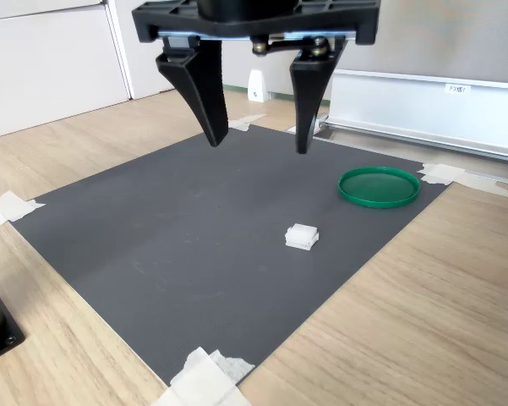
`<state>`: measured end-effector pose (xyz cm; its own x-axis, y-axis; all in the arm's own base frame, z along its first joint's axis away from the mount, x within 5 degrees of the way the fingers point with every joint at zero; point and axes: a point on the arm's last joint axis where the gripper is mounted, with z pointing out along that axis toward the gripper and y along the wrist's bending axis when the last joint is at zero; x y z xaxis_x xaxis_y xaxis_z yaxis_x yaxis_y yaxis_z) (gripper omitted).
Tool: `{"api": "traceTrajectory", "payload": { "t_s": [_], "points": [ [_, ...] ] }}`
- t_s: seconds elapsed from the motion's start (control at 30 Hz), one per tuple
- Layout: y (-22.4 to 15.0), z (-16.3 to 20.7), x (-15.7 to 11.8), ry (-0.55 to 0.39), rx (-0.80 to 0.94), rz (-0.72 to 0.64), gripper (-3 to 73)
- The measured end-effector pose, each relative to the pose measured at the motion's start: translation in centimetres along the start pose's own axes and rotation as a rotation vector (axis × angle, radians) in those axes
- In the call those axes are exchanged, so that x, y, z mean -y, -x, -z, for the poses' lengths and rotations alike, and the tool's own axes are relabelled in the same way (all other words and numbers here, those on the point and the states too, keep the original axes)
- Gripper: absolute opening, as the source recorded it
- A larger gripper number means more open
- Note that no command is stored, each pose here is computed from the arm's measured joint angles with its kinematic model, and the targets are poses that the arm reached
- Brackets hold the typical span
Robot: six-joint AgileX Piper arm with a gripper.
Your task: Grasp a white terminal and put it on the green lid.
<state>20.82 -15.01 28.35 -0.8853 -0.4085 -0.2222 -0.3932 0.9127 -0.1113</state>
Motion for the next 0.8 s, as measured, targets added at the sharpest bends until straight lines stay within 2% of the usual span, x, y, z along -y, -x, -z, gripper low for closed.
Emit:
{"api": "traceTrajectory", "payload": {
  "t_s": [0.23, 0.4, 0.63, 0.8],
  "points": [
    [2.6, -0.6, -0.8, -0.058, 0.006, 0.033, 72.6],
    [2.8, -2.1, -0.1, -0.081, -0.033, 0.03, 72.6],
    [2.8, -5.8, 1.0, -0.03, -0.089, 0.046, 72.6],
    [3.0, -7.1, 1.3, -0.052, -0.062, 0.062, 72.6]
  ]
}}
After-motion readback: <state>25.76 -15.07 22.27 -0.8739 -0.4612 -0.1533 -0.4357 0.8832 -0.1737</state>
